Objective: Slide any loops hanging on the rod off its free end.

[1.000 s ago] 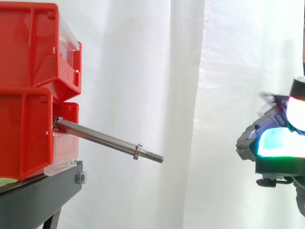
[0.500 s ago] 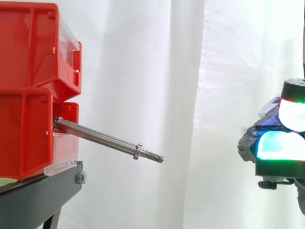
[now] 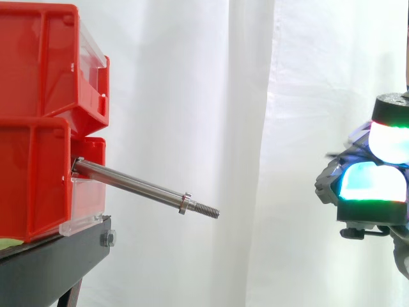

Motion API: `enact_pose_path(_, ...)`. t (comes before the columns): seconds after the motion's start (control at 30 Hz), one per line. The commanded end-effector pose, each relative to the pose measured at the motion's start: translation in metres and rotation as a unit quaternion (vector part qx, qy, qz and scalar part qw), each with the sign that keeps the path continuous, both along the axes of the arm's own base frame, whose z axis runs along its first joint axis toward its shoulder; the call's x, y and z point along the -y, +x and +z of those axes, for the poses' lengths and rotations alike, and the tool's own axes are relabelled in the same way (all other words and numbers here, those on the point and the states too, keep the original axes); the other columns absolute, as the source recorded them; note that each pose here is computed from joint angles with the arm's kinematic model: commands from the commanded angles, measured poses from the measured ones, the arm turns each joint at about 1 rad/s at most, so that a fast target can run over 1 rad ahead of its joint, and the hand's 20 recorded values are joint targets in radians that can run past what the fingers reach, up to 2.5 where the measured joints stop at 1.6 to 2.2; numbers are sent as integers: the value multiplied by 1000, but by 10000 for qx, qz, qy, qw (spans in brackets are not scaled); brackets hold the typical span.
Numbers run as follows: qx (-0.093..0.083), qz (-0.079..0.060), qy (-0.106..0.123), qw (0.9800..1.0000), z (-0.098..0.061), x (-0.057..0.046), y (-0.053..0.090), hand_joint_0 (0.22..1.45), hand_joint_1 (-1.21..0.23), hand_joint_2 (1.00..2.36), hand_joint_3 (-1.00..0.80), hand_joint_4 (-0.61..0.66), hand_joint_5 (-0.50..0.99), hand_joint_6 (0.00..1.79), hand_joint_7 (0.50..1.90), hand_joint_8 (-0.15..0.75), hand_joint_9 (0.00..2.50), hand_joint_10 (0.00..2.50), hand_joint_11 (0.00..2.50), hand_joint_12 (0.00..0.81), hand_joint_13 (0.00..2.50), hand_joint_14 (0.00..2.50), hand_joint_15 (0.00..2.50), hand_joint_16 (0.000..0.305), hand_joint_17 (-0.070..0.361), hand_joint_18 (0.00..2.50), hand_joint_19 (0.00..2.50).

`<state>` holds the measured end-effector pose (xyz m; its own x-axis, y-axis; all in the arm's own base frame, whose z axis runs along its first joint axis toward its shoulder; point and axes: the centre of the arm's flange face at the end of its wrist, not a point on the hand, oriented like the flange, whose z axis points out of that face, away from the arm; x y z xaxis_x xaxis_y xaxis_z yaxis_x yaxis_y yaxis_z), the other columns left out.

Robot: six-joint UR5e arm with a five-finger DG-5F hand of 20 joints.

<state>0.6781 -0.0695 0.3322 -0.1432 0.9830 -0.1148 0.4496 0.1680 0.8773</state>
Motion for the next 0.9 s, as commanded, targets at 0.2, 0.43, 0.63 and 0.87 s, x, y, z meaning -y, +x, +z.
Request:
enact_pose_path(0.2, -45, -20, -3, 10000, 2, 3, -1, 739, -891, 1000, -500, 55, -197, 911, 1070, 301, 944, 14, 372, 305, 921, 6, 156, 44, 99, 956, 325)
enact_pose_path(0.43, -107, -28, -9, 9999, 1, 4, -3, 667, -796, 1000, -500, 96, -193, 904, 1101, 308, 947, 13, 368, 305, 920, 6, 159, 44, 99, 949, 331)
enact_pose_path(0.63, -192, -1, -2, 9998, 1, 4, -6, 616, -655, 1000, -500, 106, -182, 896, 1115, 315, 959, 14, 359, 309, 926, 7, 161, 45, 101, 941, 359)
enact_pose_path(0.87, -215, -2, 0, 9998, 0, 5, -6, 669, -765, 1001, -483, 62, -183, 901, 1098, 321, 957, 13, 367, 313, 931, 7, 168, 45, 101, 947, 344)
